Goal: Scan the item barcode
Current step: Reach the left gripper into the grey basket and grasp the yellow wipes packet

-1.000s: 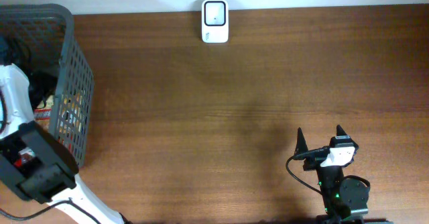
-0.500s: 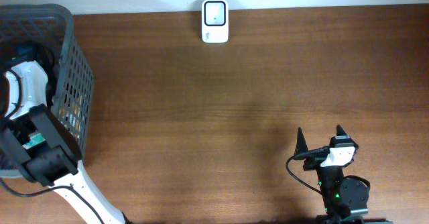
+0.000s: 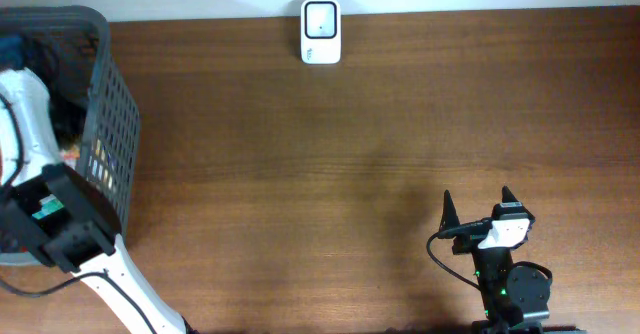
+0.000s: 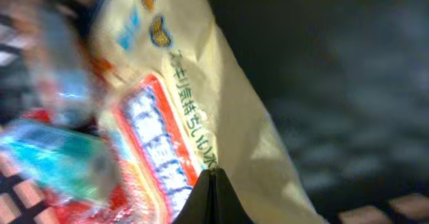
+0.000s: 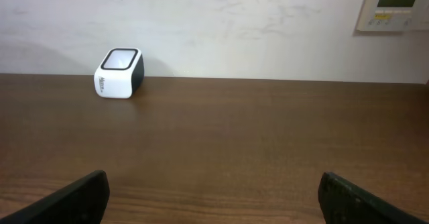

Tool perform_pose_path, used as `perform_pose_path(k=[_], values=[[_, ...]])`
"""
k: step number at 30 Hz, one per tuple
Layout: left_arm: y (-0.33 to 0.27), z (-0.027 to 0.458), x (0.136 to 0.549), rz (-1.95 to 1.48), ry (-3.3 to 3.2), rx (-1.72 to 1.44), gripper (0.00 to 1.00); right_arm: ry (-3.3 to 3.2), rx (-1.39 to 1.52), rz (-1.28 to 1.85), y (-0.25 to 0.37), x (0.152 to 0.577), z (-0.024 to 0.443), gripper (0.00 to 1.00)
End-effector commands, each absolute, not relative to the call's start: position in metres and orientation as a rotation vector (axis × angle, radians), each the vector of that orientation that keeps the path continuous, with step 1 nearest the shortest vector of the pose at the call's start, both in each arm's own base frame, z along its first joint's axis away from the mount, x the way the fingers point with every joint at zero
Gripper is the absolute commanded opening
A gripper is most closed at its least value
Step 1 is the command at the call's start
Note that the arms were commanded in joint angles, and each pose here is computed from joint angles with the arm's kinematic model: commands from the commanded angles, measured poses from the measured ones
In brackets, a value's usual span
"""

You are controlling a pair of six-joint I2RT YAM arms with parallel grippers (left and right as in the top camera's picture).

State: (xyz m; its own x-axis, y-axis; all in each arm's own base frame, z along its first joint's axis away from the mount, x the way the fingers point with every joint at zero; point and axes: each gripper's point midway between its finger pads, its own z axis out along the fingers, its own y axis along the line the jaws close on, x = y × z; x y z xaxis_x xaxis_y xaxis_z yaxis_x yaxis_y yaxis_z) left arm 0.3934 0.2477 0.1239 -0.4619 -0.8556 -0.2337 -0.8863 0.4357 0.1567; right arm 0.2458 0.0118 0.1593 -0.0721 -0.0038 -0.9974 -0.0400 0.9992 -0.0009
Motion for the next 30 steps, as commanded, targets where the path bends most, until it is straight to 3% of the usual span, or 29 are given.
perform_pose_path(k=[1, 5, 8, 21, 22, 23, 30], values=[[0.255, 0.221, 0.400, 0.349, 2.350, -1.476, 0.00, 1.648, -0.026, 0.032, 0.012, 0.246, 0.156, 0.99], [0.251, 0.280, 0.392, 0.319, 2.218, -1.424, 0.00, 1.648, -0.026, 0.032, 0.012, 0.246, 0.156, 0.98], [0.248, 0.282, 0.384, 0.328, 2.235, -1.432, 0.00, 1.648, -0.026, 0.032, 0.012, 0.246, 0.156, 0.98], [0.251, 0.158, 0.388, 0.389, 2.446, -1.512, 0.03, 1.648, -0.026, 0.032, 0.012, 0.246, 0.156, 0.98], [0.253, 0.149, 0.391, 0.387, 2.438, -1.511, 0.66, 1.648, -0.026, 0.032, 0.012, 0.246, 0.156, 0.98], [0.253, 0.145, 0.391, 0.386, 2.441, -1.512, 0.98, 1.648, -0.026, 0.032, 0.012, 0.246, 0.156, 0.98], [0.249, 0.125, 0.397, 0.328, 2.420, -1.552, 0.99, 1.648, -0.026, 0.032, 0.012, 0.246, 0.156, 0.98]])
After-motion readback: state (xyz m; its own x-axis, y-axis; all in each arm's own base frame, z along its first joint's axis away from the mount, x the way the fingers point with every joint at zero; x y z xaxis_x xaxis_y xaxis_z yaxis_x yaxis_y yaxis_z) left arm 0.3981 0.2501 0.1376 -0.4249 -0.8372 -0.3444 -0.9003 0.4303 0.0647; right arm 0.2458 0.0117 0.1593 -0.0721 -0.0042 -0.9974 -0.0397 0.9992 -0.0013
